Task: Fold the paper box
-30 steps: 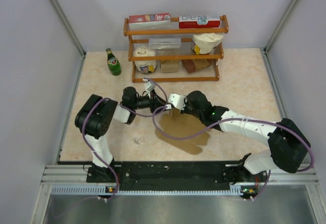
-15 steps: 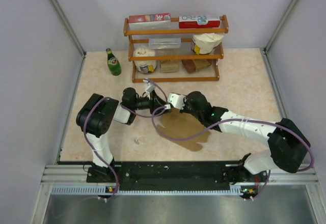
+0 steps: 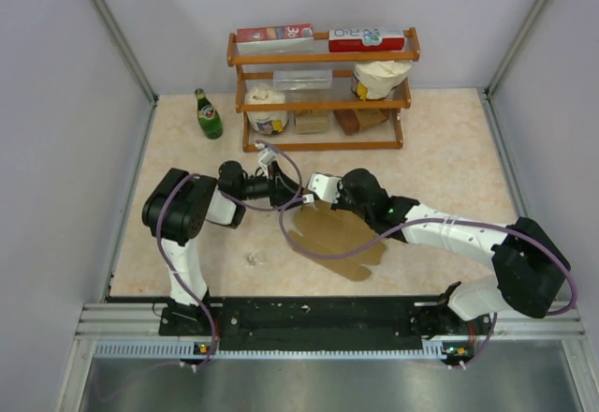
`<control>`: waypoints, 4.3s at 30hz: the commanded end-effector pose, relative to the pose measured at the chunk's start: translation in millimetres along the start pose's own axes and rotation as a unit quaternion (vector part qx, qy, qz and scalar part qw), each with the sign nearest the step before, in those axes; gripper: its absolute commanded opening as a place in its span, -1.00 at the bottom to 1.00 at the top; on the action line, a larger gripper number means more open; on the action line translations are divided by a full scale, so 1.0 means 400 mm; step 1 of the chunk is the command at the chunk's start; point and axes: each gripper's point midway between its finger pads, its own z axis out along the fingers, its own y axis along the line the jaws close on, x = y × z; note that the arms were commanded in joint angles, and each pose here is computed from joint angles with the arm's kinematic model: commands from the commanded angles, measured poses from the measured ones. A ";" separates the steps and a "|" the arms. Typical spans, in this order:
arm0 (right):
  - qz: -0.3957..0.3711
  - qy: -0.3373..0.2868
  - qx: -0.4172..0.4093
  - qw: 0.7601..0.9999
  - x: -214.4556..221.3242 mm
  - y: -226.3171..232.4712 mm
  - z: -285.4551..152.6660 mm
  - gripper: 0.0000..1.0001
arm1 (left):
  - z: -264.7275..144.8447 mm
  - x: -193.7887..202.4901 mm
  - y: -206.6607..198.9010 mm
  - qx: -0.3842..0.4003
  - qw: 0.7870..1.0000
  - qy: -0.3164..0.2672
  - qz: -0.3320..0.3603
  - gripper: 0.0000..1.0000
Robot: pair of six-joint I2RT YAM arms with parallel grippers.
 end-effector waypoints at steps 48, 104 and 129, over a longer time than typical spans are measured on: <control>0.009 -0.029 0.016 0.999 -0.042 -0.013 -0.001 -1.00 | 0.006 -0.051 0.114 -0.139 0.988 0.015 0.059 -0.05; -0.103 -0.036 0.098 0.989 -0.024 0.037 0.002 -1.00 | 0.061 0.004 0.016 -0.070 0.989 0.025 0.126 0.35; -0.143 -0.038 0.119 0.982 -0.031 0.074 -0.005 -0.96 | 0.070 0.013 0.037 -0.129 0.980 0.032 0.148 0.33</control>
